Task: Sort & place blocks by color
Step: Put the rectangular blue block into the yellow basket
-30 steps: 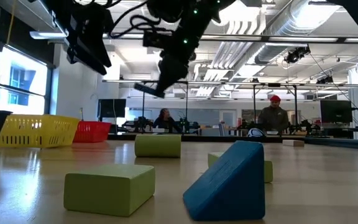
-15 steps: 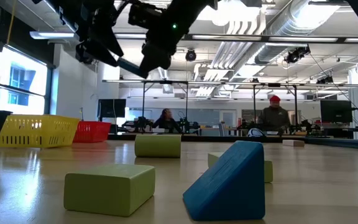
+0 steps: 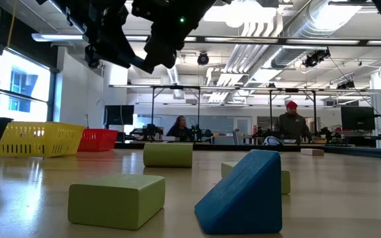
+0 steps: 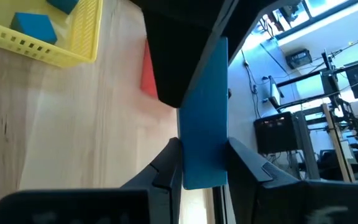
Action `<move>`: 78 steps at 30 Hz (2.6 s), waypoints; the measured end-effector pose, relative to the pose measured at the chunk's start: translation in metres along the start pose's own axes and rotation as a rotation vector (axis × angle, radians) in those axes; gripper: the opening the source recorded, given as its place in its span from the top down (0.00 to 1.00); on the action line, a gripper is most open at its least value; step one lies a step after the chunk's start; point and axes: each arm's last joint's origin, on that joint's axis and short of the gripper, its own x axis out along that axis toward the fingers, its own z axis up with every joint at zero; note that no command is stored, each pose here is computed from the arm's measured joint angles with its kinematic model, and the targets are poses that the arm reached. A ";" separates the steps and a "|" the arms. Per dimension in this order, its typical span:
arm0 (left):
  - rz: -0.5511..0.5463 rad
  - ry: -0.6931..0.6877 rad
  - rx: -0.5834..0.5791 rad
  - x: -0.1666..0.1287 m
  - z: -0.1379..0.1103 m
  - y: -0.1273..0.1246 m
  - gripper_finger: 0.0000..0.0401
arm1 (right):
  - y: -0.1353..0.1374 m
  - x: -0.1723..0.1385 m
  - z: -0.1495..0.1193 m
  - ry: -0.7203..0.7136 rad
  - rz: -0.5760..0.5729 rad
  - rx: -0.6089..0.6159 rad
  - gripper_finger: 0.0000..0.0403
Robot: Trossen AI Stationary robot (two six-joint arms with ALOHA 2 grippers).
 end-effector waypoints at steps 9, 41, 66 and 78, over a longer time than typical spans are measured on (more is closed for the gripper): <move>-0.011 -0.035 0.059 0.000 0.003 -0.001 0.75 | 0.001 0.000 0.000 -0.012 0.020 -0.007 0.82; -0.063 -0.046 -0.048 0.000 0.007 0.000 0.65 | 0.003 -0.007 0.009 -0.021 -0.079 -0.047 0.83; -0.018 -0.001 0.096 0.000 0.002 0.003 0.86 | 0.004 -0.008 0.009 -0.021 -0.073 -0.027 0.66; 0.074 0.227 0.140 -0.008 -0.024 0.002 0.87 | 0.005 -0.006 0.002 0.071 -0.131 0.030 0.61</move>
